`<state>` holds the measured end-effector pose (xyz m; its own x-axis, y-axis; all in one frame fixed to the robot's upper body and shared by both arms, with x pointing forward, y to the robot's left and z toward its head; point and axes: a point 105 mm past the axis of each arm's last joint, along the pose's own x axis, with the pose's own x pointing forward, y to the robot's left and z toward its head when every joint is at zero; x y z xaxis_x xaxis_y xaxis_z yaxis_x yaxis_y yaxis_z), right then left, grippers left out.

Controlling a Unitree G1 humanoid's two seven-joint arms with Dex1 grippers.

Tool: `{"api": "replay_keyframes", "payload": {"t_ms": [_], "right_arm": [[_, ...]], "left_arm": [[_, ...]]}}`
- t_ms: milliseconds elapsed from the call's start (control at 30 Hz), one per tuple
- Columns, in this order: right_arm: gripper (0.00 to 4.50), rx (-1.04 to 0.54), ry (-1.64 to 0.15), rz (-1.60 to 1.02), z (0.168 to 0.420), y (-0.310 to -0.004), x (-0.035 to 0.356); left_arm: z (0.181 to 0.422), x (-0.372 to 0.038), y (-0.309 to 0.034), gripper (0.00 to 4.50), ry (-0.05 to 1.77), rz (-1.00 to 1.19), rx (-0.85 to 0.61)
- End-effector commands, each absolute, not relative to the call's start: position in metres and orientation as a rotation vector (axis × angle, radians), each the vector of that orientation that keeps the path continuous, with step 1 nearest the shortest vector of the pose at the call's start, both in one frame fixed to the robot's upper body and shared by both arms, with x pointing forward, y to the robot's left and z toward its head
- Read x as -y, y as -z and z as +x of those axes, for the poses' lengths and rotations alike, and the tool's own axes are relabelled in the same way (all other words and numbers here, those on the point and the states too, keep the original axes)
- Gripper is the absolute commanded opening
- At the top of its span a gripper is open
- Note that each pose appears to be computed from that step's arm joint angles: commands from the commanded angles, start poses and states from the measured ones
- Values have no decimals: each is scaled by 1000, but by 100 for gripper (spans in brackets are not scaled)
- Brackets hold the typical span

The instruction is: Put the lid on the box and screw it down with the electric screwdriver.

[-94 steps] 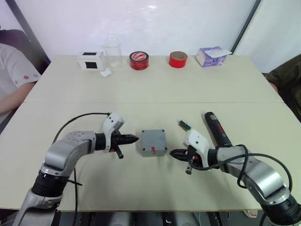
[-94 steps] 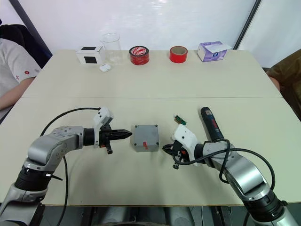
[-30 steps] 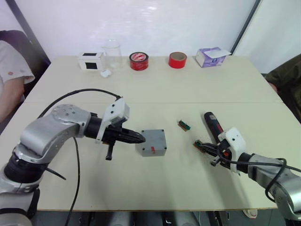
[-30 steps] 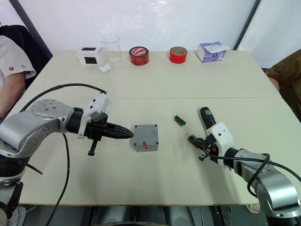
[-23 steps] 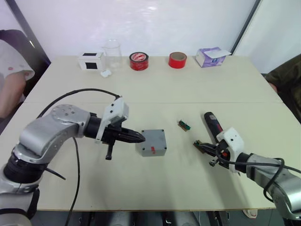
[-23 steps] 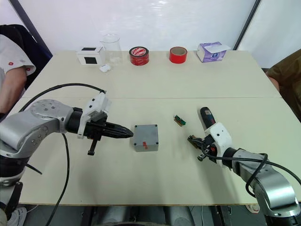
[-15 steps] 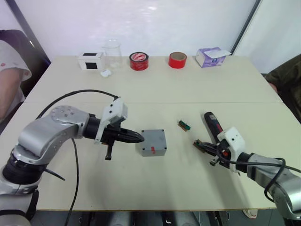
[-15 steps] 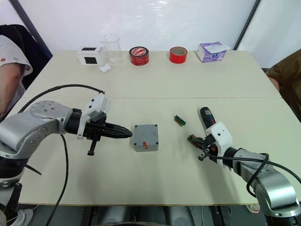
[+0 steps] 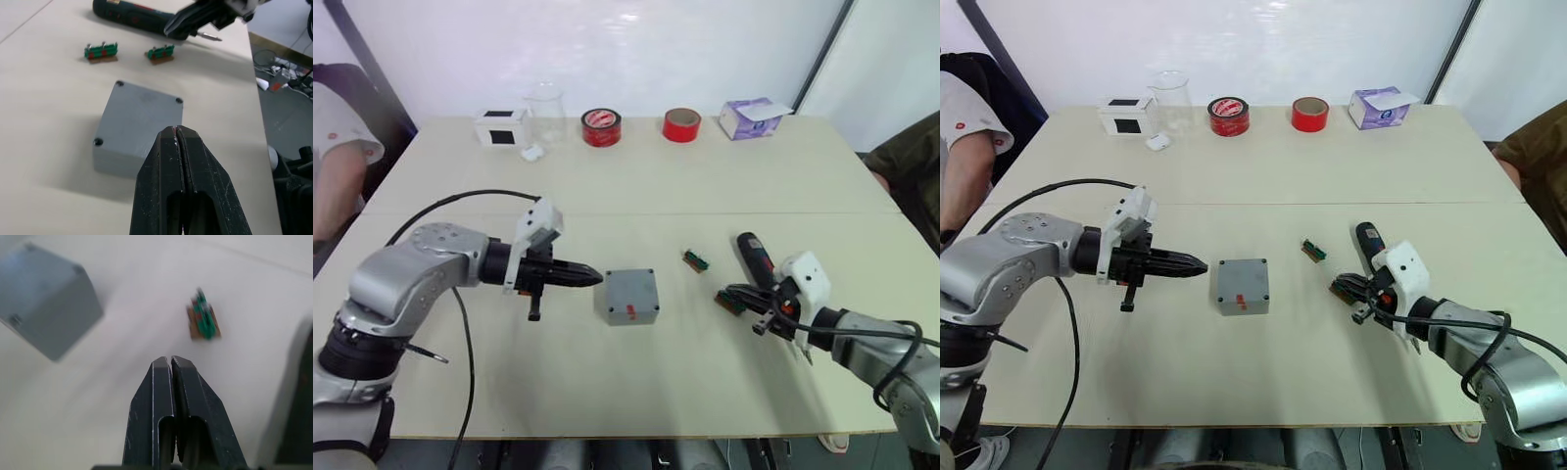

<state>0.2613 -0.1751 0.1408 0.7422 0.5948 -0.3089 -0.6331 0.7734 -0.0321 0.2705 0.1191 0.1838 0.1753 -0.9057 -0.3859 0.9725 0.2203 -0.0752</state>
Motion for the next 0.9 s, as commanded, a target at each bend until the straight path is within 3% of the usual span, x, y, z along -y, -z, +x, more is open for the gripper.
{"api": "replay_keyframes", "payload": {"t_ms": [33, 233, 333, 500, 567, 800, 900], "right_arm": [[6, -234, -731, -139, 261, -157, 159], [6, -328, -686, -195, 263, -139, 181], [68, -367, -664, -230, 259, -132, 197], [275, -404, -646, -274, 254, -121, 205], [339, -413, -640, -283, 254, -119, 206], [339, -421, -617, -277, 255, -113, 210], [284, -416, -610, -272, 257, -112, 210]], "left_arm": [[268, -128, -194, 0, 1295, 225, -352], [261, -129, -192, 0, 1280, 213, -350], [262, -127, -194, 0, 1290, 211, -342], [265, -123, -196, 0, 1307, 213, -329], [265, -122, -196, 0, 1311, 212, -327], [263, -119, -195, 0, 1320, 205, -327], [262, -119, -195, 0, 1322, 205, -329]]}}
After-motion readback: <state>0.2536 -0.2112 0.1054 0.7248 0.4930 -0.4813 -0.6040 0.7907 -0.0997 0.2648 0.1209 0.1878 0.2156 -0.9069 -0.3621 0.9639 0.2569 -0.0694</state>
